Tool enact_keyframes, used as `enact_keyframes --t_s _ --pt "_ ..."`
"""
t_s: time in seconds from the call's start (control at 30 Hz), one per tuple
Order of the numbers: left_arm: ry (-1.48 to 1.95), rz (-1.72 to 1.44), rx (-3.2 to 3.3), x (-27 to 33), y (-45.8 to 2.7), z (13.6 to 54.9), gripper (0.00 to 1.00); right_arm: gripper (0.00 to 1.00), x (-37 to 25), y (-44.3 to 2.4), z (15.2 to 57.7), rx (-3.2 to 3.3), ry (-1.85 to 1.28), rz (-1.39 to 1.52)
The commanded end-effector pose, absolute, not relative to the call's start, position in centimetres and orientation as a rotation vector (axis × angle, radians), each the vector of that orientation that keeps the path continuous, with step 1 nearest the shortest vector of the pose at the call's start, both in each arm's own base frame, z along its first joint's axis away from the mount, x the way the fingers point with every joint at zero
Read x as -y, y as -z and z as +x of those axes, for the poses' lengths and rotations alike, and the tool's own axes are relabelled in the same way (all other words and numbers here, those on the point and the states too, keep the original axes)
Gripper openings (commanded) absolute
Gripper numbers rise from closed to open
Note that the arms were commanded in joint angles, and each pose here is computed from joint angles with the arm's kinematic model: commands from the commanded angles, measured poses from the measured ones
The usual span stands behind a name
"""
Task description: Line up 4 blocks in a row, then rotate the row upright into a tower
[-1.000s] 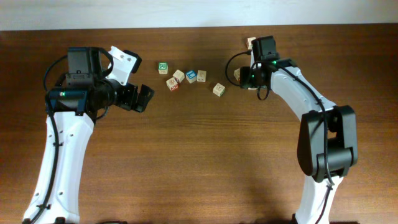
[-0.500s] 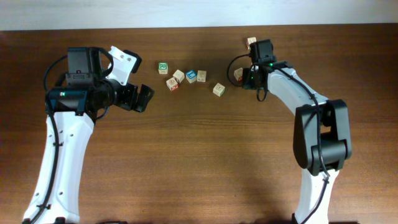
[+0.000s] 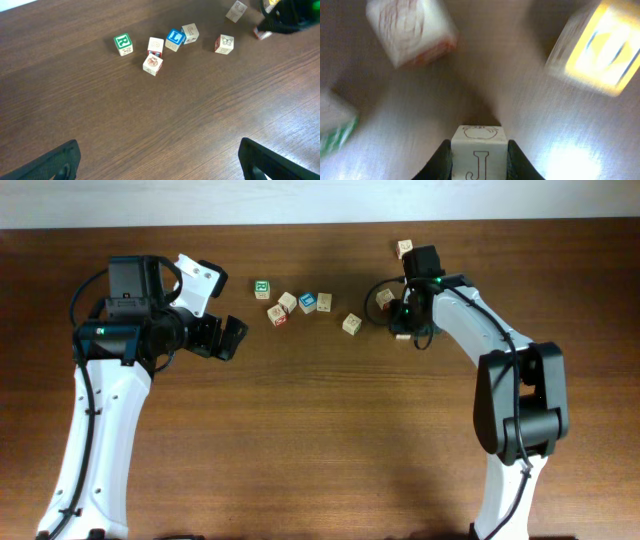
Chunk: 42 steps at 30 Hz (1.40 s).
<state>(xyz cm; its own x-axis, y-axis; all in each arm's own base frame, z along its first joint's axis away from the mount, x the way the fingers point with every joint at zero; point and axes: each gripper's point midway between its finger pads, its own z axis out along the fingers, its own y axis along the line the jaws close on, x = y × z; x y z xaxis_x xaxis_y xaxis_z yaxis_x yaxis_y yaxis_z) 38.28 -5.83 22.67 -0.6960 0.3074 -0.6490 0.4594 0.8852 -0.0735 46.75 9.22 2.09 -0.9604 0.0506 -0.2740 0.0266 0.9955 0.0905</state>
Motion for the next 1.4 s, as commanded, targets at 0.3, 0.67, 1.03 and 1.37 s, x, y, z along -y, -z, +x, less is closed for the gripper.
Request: enact_keyframes --t_s 0.3,0.67,1.03,1.37 --pt "0.319 0.539 -2.369 5.9 -23.6 38.6 0.99 0.18 -12.5 -2.8 35.5 -3.282 -0.319 -0.005" --pt "0.319 0.539 -2.369 5.9 -23.6 38.6 0.99 0.18 -13.8 -2.3 38.2 -3.149 -0.206 -0.042" --pt "0.319 0.539 -2.369 5.9 -23.5 38.6 0.99 0.35 -14.5 -2.5 35.7 -3.24 -0.155 -0.005" --pt "0.319 0.539 -2.369 5.9 -23.5 38.6 0.99 0.39 -15.9 -5.9 39.9 -3.09 -0.217 -0.022"
